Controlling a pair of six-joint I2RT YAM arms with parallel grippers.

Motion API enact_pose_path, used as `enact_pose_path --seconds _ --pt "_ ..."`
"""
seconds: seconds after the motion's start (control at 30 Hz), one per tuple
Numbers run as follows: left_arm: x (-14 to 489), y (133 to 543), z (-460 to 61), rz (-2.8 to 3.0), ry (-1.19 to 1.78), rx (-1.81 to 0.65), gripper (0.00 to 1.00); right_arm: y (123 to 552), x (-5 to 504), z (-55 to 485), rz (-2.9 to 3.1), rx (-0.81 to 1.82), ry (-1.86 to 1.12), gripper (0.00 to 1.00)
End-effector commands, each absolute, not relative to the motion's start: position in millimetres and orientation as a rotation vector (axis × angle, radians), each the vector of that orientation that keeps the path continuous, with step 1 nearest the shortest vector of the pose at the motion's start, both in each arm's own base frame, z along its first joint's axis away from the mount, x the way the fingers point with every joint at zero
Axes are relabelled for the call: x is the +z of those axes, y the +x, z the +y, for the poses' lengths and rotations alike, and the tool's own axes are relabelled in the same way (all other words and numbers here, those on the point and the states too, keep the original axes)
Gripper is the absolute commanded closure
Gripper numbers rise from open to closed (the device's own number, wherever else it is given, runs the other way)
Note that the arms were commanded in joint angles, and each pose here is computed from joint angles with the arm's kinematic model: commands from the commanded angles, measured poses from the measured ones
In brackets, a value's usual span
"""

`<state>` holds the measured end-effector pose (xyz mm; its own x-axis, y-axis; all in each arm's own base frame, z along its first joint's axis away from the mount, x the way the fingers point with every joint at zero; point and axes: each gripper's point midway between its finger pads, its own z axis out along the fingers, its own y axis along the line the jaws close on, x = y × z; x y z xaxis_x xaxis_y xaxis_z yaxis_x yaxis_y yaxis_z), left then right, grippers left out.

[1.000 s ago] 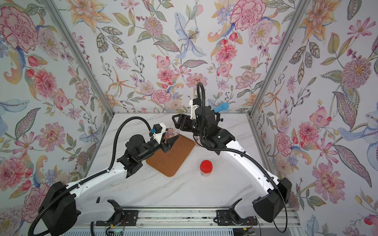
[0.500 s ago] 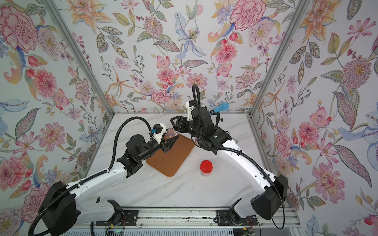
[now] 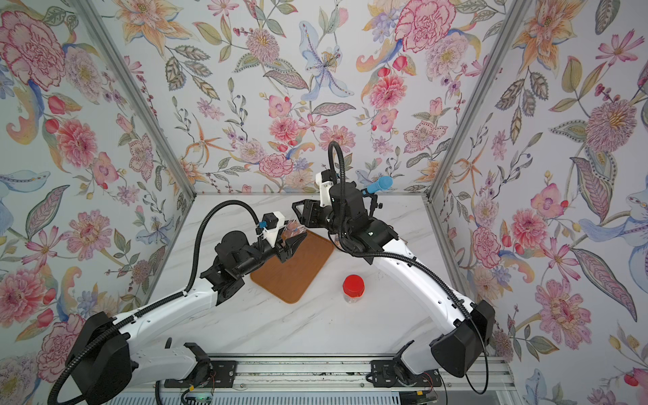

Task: Pour the candies out of the jar
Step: Unscrew the lid from the jar.

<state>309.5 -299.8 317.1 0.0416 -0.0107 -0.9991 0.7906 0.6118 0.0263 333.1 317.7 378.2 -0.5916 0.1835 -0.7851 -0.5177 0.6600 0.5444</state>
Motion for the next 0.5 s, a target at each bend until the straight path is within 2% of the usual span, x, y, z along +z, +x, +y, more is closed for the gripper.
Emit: enact_pose_path --seconds 0.0,0.17,0.47 --pt "352.6 293.6 -304.4 1.296 0.732 -0.788 1.0 315.5 420.7 320.0 1.838 1.067 -0.451 0.49" --pt "368.0 276.3 -313.3 1.217 0.801 -0.958 1.0 288.0 445.3 313.5 1.67 1.203 -0.7 0.49" --pt "379.8 261.0 -325.6 1.166 0.872 -1.11 1.0 265.5 464.9 299.2 1.54 1.367 -0.859 0.52"
